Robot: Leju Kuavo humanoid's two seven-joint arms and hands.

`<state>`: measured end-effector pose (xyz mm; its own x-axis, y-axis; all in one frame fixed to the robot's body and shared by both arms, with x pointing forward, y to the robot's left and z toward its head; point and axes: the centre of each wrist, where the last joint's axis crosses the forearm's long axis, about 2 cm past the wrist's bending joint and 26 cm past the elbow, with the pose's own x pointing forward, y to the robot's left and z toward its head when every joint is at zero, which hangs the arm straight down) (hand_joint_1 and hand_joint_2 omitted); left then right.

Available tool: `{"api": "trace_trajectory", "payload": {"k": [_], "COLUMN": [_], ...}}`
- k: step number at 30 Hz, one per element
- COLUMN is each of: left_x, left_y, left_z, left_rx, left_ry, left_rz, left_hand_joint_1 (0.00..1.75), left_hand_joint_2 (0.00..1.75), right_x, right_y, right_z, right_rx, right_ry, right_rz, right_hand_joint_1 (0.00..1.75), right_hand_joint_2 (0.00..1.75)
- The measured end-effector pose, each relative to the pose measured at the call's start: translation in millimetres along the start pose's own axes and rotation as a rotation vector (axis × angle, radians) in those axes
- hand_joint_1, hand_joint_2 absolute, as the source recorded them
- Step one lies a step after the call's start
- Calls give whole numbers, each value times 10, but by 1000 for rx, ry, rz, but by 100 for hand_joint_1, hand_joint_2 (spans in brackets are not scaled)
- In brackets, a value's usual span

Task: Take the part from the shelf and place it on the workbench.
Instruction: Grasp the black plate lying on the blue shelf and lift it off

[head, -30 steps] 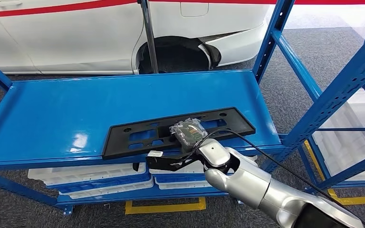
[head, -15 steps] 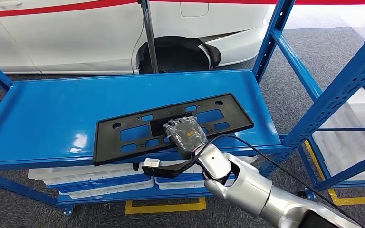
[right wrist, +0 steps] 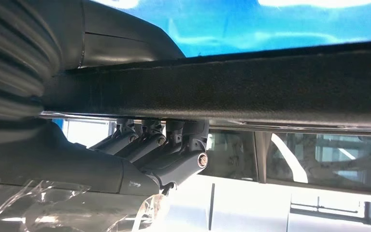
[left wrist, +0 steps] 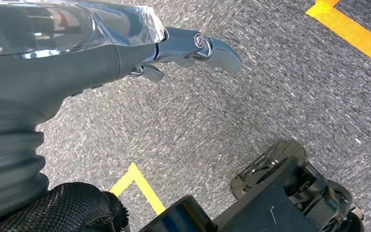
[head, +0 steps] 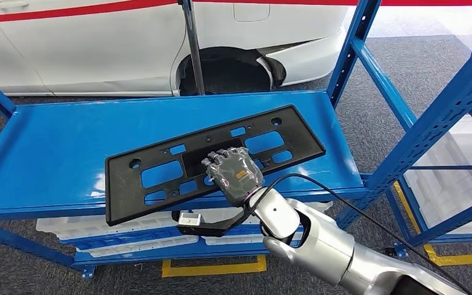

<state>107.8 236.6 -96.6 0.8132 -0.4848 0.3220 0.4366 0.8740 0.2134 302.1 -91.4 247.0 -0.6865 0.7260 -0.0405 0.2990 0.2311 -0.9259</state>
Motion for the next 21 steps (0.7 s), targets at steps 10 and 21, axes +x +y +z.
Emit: {"api": "trace_trajectory", "payload": {"k": [10,21], "left_x": [21,18], "left_y": [9,23], "left_z": [-4,-6], "left_rx": [-14,-12], "left_ry": [-5,-8], "left_rz": [-7,-1], "left_hand_joint_1": [0,0], "left_hand_joint_2": [175,175], "right_x": [-2,-15], "right_y": [-85,-67], "right_z": [-1,21], "right_rx": [7,30], "right_ry": [-5,-6], "right_rz": [-37,-44], "right_hand_joint_1": [175,175], "right_hand_joint_2": [175,175]}}
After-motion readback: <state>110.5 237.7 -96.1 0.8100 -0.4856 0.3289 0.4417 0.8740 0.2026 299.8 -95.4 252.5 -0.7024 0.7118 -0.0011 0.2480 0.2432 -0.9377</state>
